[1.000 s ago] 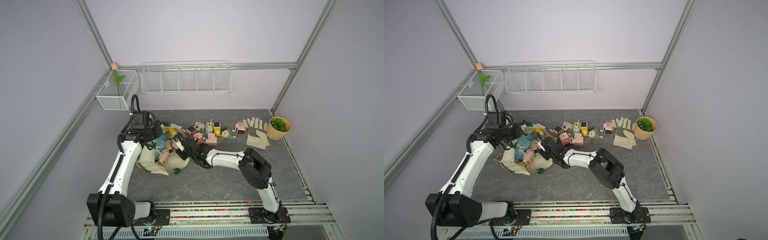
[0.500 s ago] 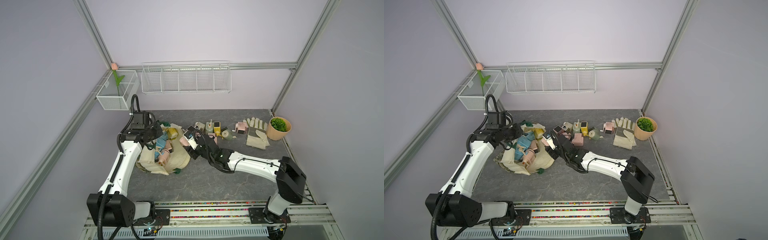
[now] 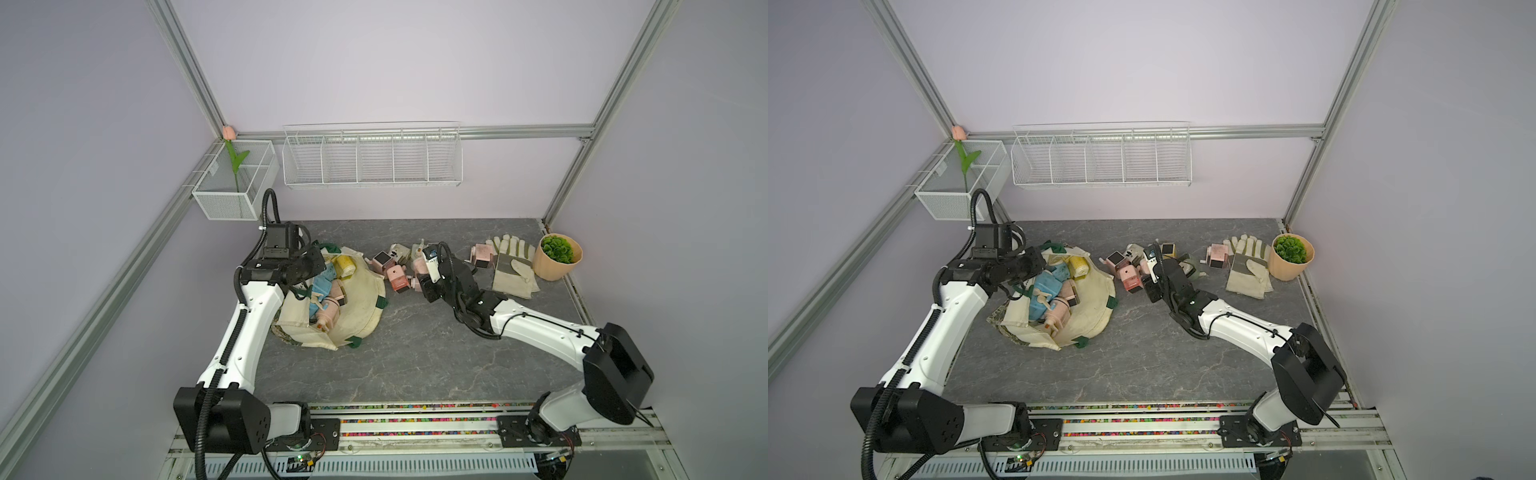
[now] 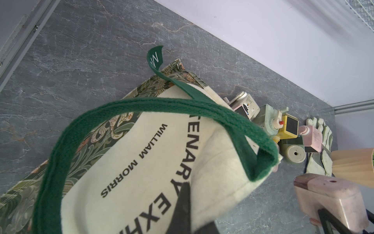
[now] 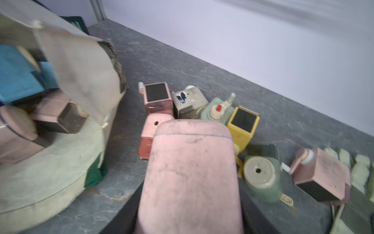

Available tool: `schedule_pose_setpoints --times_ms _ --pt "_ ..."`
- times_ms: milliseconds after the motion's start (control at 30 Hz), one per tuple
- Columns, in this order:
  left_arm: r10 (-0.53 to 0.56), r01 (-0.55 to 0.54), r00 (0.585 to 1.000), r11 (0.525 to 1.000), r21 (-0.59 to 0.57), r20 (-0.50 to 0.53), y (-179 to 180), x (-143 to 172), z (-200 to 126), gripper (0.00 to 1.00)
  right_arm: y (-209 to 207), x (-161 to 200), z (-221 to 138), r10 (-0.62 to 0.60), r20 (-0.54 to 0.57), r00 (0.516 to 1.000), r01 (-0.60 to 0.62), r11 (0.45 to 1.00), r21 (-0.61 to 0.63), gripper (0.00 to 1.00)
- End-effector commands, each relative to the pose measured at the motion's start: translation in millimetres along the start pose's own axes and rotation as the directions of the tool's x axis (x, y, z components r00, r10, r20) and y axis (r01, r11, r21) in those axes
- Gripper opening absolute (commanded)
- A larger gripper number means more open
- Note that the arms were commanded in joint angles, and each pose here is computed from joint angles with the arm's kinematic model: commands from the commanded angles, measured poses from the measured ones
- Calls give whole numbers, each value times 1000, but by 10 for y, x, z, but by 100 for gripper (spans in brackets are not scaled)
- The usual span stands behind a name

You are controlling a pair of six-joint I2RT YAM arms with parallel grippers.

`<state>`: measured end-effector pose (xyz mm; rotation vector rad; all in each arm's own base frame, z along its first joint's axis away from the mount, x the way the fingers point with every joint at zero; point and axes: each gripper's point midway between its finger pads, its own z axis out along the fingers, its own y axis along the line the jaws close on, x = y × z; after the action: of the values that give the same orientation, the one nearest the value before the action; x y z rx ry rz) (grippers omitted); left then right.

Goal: Take out the pencil sharpeners from the tote bags
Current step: Place the pencil sharpener at the center of the board.

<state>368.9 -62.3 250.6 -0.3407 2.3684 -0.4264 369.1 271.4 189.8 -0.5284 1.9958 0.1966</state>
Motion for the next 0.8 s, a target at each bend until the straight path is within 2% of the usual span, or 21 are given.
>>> schedule_pose_setpoints --times_ms 0,267,600,767 --pt "-15 15 1000 1000 5 -6 16 40 -51 0 -266 22 -11 104 9 995 -105 993 60 42" --pt "-14 15 1000 1000 7 -5 12 42 -61 0 -537 392 166 203 -87 975 -192 974 119 42" --pt "-16 16 1000 1000 16 -6 -4 37 -61 0 -557 700 332 238 -195 952 -212 967 142 42" --pt "-16 16 1000 1000 15 -7 -4 41 -57 0 -562 792 451 236 -212 948 -207 967 149 42"
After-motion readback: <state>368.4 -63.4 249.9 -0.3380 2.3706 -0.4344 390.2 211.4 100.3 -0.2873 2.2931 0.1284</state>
